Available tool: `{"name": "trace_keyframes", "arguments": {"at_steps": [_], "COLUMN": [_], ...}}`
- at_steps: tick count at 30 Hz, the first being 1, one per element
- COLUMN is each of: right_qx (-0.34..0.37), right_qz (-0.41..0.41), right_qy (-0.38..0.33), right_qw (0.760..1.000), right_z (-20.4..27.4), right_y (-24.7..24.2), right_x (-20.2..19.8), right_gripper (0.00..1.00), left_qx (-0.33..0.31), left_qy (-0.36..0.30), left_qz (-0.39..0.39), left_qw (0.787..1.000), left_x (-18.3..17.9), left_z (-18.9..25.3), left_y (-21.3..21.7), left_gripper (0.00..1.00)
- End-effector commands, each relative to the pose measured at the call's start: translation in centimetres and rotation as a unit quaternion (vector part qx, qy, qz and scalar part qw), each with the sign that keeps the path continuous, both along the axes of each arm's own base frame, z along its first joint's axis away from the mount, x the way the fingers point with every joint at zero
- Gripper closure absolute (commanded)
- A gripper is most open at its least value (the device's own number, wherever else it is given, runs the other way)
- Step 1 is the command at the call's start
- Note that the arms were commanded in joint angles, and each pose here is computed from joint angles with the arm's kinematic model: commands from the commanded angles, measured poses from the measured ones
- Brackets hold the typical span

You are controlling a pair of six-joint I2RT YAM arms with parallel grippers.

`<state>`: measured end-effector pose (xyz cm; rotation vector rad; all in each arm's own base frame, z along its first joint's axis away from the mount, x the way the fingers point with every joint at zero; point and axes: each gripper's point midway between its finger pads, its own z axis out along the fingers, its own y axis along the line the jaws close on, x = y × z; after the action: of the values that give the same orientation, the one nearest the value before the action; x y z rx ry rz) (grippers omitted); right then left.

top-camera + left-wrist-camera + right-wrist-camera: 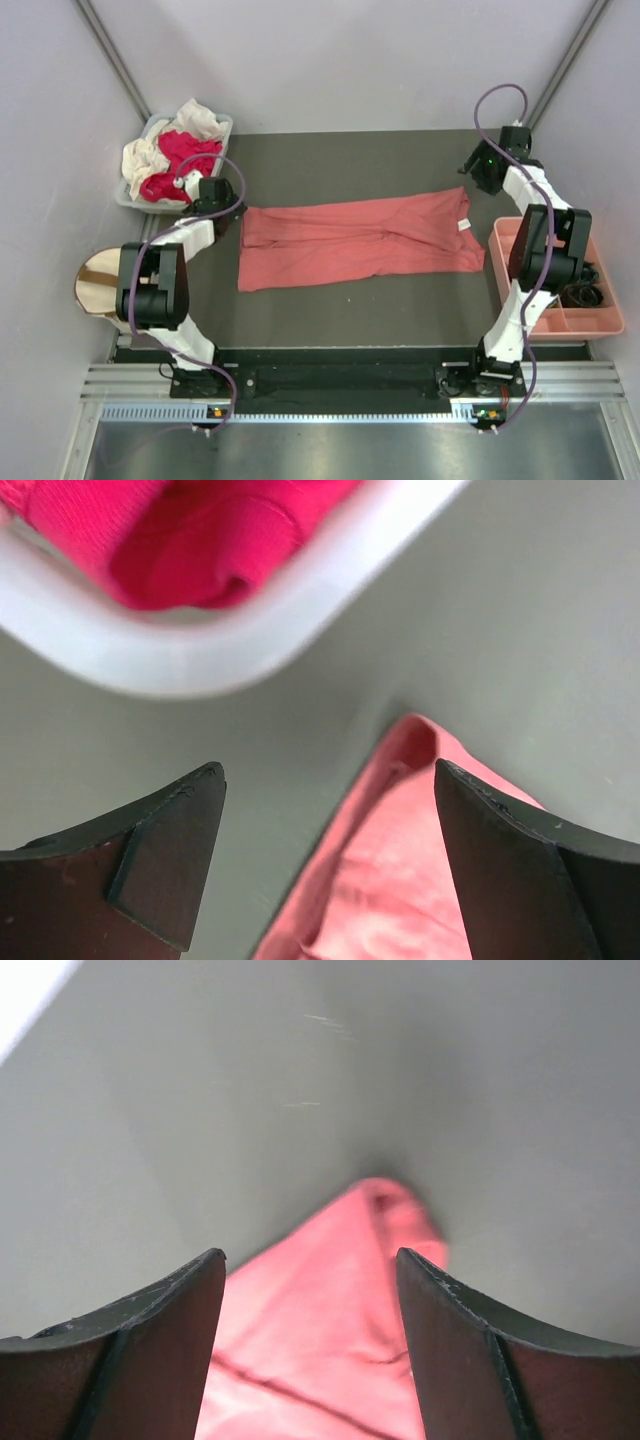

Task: Fold and stack the t-shirts
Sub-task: Fold the other side of the tshirt into a rectangle

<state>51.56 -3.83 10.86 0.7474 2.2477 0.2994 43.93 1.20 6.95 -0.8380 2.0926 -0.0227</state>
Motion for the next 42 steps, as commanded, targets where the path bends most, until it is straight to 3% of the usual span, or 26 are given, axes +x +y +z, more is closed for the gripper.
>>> {"name": "trace_keyframes", "arguments": {"at_steps": [1,9,18,27,36,42], "right_qx": [-0.01,0.003,0.013,0.02,0.008,0.013], "right_qz": [0.071,0.104,0.128,0.133,0.121,0.124], "right_qy": [-0.095,-0.062,-0.011,0.011,0.049,0.053], "right_qw": [0.993,0.993,0.992,0.991,0.991,0.991], "right_z": [7.4,5.9,1.9,-0.2,-3.3,-3.8], "right_y": [4.5,8.3,11.6,12.2,11.8,12.0], "right_x": [0.3,-4.4,-8.7,-10.1,-11.7,-11.8], "right_gripper": [0.31,0.3,0.3,0.3,0.3,0.3], "left_qx": [-0.014,-0.008,0.004,0.024,0.022,0.029], "left_qy": [-0.04,-0.035,-0.01,-0.004,0.005,0.011], "left_qz": [-0.023,-0.085,-0.087,-0.076,-0.078,-0.074], "left_qw": [0.999,0.996,0.996,0.997,0.997,0.997], "left_x": [-0.4,-3.2,-5.4,-4.9,-4.5,-4.3], "left_z": [2.8,2.5,0.4,-0.2,-1.4,-2.0], "left_y": [-1.9,-6.6,-6.8,-6.1,-6.4,-6.1], "left_gripper": [0.11,0.17,0.23,0.31,0.48,0.49]}}
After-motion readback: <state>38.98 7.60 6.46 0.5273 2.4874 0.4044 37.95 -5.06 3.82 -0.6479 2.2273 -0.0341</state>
